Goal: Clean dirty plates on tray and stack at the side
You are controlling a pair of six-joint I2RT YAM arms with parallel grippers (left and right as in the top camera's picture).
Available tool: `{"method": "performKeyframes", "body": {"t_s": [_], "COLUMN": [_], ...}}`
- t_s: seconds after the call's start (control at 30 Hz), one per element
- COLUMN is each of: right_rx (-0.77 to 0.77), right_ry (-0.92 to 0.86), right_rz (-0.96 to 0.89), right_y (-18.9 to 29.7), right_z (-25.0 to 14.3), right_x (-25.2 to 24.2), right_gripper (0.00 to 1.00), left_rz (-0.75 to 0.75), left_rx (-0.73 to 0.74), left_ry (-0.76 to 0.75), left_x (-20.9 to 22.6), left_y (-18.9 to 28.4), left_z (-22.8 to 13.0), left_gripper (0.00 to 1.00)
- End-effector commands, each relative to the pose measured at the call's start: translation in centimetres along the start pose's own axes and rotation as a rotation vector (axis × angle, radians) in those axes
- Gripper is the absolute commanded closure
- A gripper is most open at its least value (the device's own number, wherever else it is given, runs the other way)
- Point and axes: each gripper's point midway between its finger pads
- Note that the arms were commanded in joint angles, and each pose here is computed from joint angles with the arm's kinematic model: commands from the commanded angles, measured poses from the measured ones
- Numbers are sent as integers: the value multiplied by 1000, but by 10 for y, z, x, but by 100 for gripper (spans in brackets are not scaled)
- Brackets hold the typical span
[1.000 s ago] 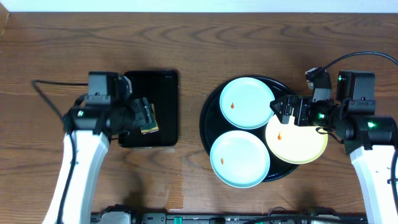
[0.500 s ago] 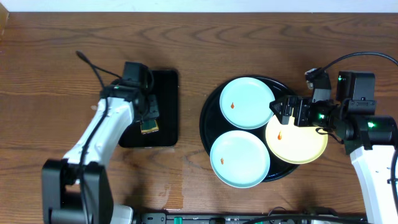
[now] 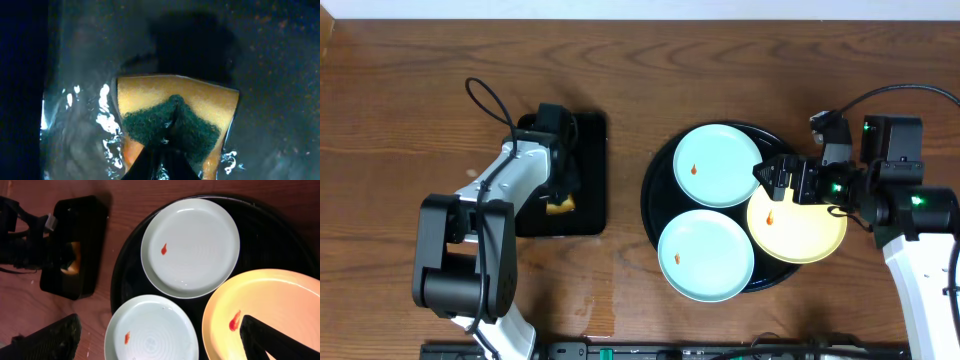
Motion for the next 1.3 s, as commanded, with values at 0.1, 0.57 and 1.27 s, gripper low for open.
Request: {"method": "performKeyframes", "body": {"t_s": [0.1,0.57,1.27], "right_rx": [-15,-15,-15], "right_ry": [25,25,25], "right_rz": [11,8,5], "right_y": [3,3,3], "right_z": [6,5,6], "right_x": [5,4,4], "right_gripper": [1,1,1], "left_rz": [-53,-98,-78], "left_rx": [-16,-80,117], "left_ry": [-11,-18,-205], "left_x": [-9,-3,-15], "left_y": [38,81,21], "left_z": [10,10,-14], "left_gripper": [92,60,92]}}
Point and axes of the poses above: each gripper's point midway between its finger pads, its own y axis back along the fingers, its own x axis along the line the jaws close on, z = x × y, and after that the axes turned 14 degrees about y, right-handed
